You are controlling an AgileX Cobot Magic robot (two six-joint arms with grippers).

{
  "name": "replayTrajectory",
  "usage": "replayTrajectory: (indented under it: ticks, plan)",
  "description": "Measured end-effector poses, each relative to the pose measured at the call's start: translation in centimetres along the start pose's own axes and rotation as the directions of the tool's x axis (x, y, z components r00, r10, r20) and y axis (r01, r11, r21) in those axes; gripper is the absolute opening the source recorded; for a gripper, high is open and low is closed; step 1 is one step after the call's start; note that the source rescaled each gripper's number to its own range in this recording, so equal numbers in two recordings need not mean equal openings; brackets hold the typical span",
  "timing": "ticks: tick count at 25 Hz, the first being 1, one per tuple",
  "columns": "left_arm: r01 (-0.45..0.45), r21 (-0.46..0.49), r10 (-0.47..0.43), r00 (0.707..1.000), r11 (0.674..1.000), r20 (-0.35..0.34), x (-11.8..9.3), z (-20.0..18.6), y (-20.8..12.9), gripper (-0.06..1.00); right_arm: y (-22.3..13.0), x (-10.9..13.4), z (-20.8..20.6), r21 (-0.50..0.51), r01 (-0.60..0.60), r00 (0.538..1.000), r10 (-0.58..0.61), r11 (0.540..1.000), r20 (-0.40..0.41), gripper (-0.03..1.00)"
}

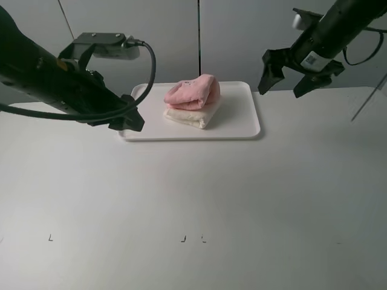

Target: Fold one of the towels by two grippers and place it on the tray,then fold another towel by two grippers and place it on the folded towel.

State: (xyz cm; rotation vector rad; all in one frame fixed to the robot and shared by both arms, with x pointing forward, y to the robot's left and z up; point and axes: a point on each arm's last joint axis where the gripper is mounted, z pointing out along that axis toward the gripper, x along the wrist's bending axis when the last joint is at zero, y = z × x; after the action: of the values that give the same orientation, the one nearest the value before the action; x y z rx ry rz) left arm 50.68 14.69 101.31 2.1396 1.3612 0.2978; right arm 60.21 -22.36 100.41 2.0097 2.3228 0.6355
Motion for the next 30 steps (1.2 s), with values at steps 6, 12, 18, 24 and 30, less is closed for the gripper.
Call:
replayTrajectory:
  ticks: [6, 12, 18, 24, 30]
  plan:
    - [0.009, -0.062, -0.011, 0.999, 0.998, -0.039, 0.1, -4.9, -0.8, 0.93, -11.3, -0.4, -2.9, 0.014, 0.074, 0.994, -0.074, 0.997, 0.085, 0.96]
    - [0.041, -0.118, -0.048, 0.997, 0.992, -0.057, 0.3, -9.9, -4.6, 0.93, -18.6, 0.0, -6.5, -0.048, 0.092, 0.99, -0.086, 0.995, 0.115, 1.0]
    - [0.065, -0.187, -0.078, 0.995, 0.98, -0.062, 0.4, -15.0, -8.5, 0.94, -23.4, 1.0, -11.7, -0.16, 0.086, 0.988, -0.064, 0.983, 0.14, 1.0]
    - [0.085, -0.176, -0.108, 0.986, 0.981, -0.125, 1.0, -19.1, -13.0, 0.94, -28.3, 1.5, -14.6, -0.237, 0.101, 0.987, -0.069, 0.966, 0.142, 1.0]
    - [0.097, -0.252, -0.133, 0.983, 0.963, -0.129, 1.6, -21.3, -18.7, 0.94, -32.4, 1.9, -16.8, -0.473, 0.157, 0.984, -0.094, 0.867, 0.155, 1.0]
